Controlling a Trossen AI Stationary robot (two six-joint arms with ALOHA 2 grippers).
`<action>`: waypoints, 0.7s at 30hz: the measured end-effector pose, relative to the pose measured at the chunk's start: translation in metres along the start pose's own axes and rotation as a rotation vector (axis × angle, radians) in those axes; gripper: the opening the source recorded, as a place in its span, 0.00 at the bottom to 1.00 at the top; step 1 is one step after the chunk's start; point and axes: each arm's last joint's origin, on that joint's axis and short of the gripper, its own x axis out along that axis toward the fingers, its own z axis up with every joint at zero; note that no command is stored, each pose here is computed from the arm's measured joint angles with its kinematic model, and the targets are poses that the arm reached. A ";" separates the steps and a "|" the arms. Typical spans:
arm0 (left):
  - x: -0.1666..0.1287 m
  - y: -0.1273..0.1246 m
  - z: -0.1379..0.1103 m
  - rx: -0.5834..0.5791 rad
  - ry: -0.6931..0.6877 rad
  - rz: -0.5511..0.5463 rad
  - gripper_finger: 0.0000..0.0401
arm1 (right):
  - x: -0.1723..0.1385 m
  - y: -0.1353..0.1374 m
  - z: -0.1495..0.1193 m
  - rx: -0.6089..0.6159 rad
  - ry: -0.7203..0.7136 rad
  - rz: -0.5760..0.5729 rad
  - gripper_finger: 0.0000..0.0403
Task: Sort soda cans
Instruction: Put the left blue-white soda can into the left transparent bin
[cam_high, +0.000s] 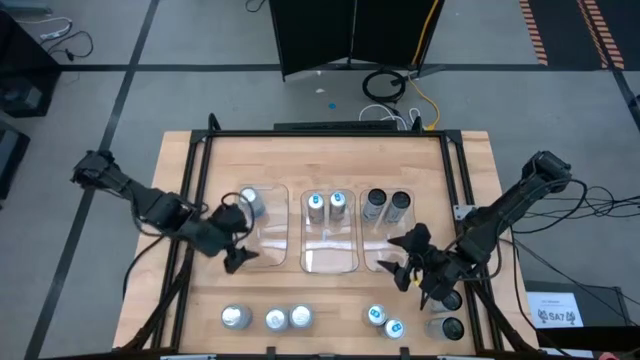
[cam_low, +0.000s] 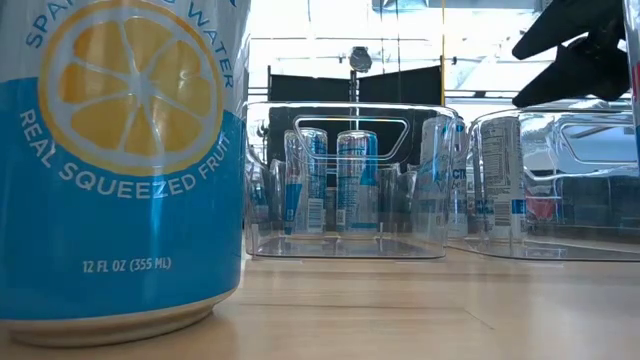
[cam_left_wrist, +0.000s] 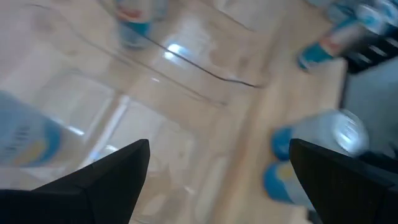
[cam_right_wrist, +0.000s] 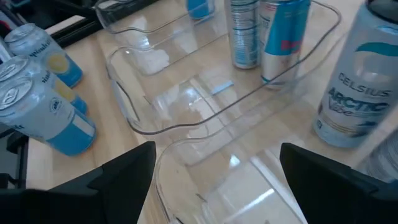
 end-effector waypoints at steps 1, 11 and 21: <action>-0.001 -0.004 -0.003 0.004 0.002 -0.022 0.98 | 0.000 0.000 0.000 -0.004 -0.004 0.007 0.83; -0.016 -0.032 -0.038 -0.148 0.003 -0.135 0.98 | 0.000 0.003 0.001 -0.047 -0.008 0.027 0.83; -0.006 -0.057 -0.081 -0.448 0.122 -0.094 0.98 | 0.000 0.003 0.001 -0.046 -0.004 0.035 0.83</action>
